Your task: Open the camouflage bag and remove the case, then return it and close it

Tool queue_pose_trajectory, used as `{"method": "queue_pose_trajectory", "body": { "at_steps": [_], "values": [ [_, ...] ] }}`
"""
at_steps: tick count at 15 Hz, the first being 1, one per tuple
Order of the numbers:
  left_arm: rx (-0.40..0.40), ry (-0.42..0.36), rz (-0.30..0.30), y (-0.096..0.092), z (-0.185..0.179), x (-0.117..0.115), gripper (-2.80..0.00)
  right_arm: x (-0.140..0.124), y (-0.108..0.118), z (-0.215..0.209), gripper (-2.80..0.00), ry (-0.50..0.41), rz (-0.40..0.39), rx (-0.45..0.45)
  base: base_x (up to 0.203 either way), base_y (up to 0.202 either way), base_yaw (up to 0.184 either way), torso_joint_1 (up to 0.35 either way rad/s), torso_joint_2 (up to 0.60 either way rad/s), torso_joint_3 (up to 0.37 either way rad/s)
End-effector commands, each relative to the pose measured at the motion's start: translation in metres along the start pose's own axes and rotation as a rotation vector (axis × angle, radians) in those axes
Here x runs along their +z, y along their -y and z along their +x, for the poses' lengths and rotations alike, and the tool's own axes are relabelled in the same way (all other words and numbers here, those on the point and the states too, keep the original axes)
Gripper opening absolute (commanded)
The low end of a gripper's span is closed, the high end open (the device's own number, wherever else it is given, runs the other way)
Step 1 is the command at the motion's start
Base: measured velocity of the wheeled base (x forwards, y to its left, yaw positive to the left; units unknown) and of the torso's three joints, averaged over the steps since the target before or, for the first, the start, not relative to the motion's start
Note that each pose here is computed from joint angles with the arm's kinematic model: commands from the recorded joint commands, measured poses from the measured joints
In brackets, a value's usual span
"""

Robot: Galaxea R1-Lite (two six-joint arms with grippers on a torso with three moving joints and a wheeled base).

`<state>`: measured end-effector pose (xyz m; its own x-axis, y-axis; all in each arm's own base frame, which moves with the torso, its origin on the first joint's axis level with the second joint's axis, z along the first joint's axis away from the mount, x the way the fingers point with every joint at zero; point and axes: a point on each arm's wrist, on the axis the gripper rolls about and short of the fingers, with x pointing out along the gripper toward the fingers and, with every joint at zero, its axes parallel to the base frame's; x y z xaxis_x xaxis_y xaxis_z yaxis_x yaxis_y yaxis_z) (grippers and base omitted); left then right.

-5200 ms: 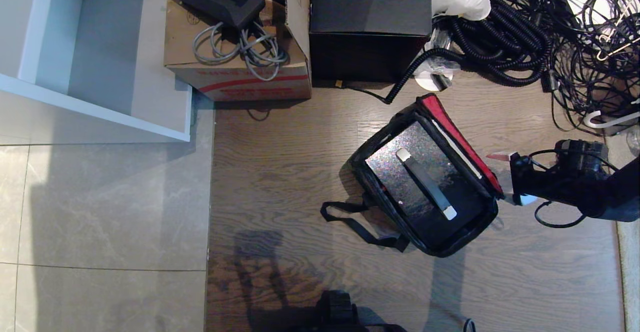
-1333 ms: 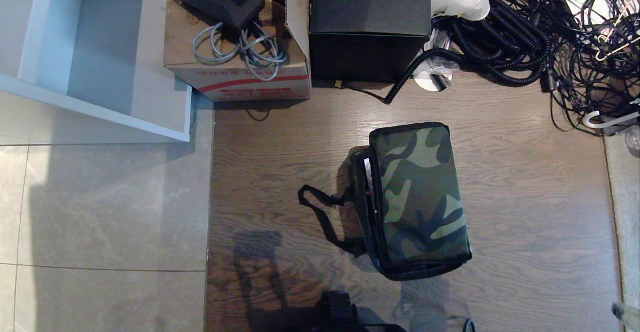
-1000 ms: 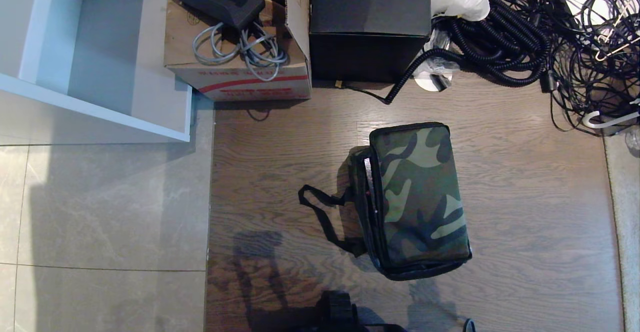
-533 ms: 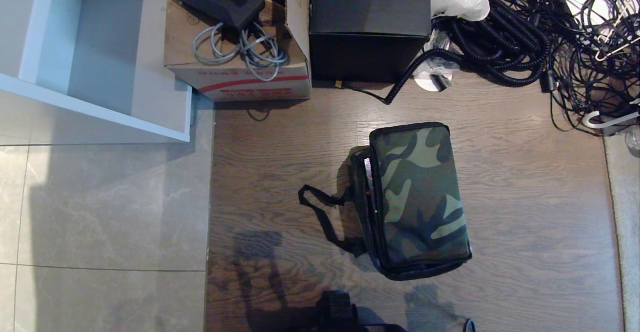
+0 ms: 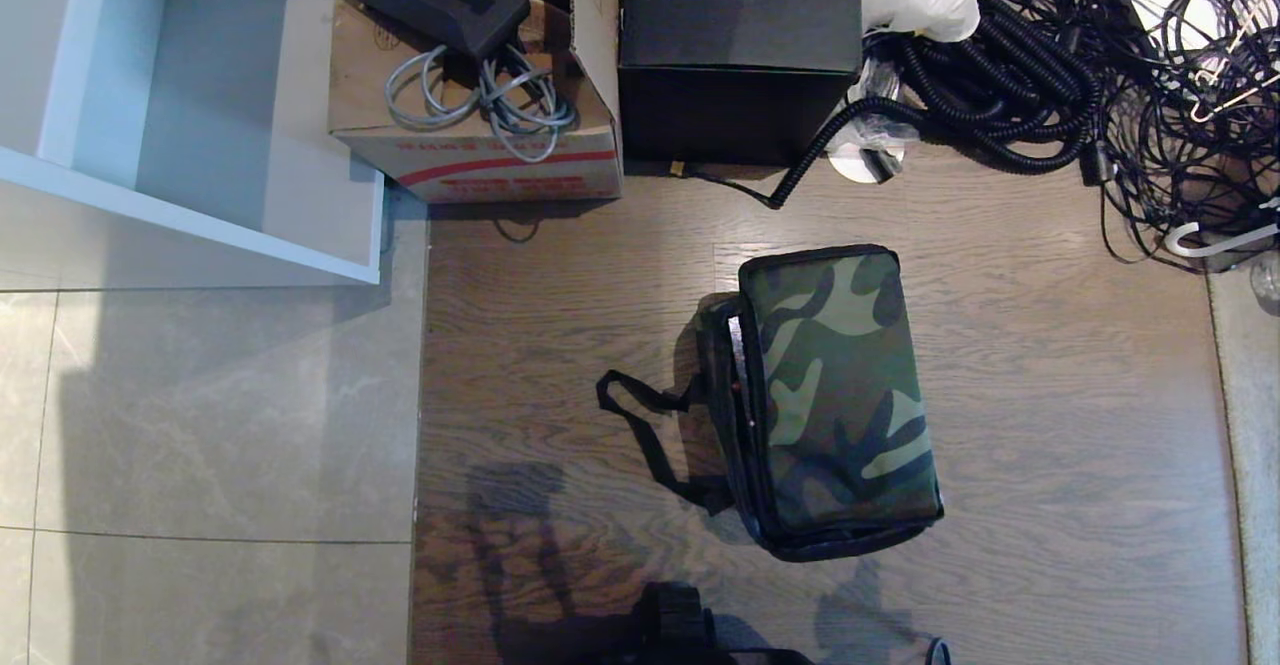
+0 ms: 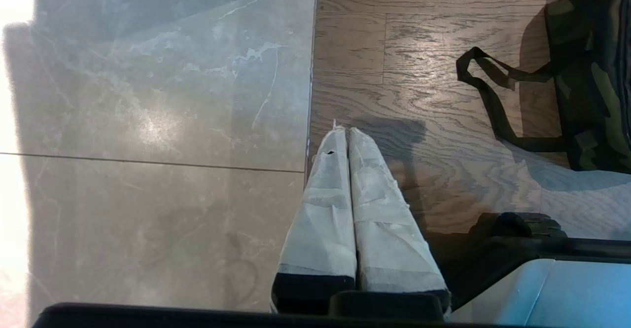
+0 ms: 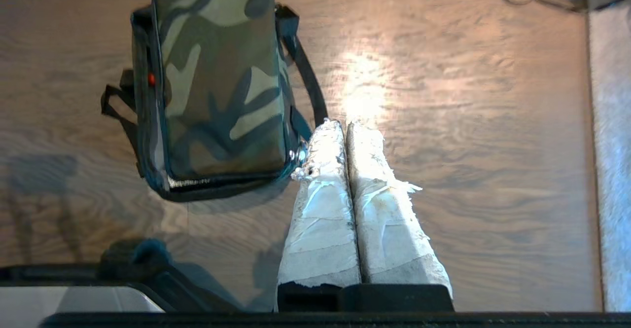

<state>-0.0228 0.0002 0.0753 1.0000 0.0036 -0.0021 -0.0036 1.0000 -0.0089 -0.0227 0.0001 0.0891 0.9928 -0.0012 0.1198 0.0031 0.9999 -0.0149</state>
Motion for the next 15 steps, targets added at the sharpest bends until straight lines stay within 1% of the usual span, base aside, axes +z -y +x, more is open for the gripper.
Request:
{"method": "queue_pose_trajectory", "body": {
  "at_steps": [1,15],
  "values": [
    [-0.001,0.001,0.0,0.0,0.0,0.0,-2.8,-0.0115,-0.0001,0.0011,-2.8,-0.03,0.004,0.0,0.0,0.0,0.0,0.0,0.0,0.0],
    [0.001,0.001,-0.003,0.0,0.0,0.0,-2.8,-0.0115,-0.0001,0.0011,-2.8,-0.03,-0.002,0.0,0.0,0.0,0.0,0.0,0.0,0.0]
  ]
}}
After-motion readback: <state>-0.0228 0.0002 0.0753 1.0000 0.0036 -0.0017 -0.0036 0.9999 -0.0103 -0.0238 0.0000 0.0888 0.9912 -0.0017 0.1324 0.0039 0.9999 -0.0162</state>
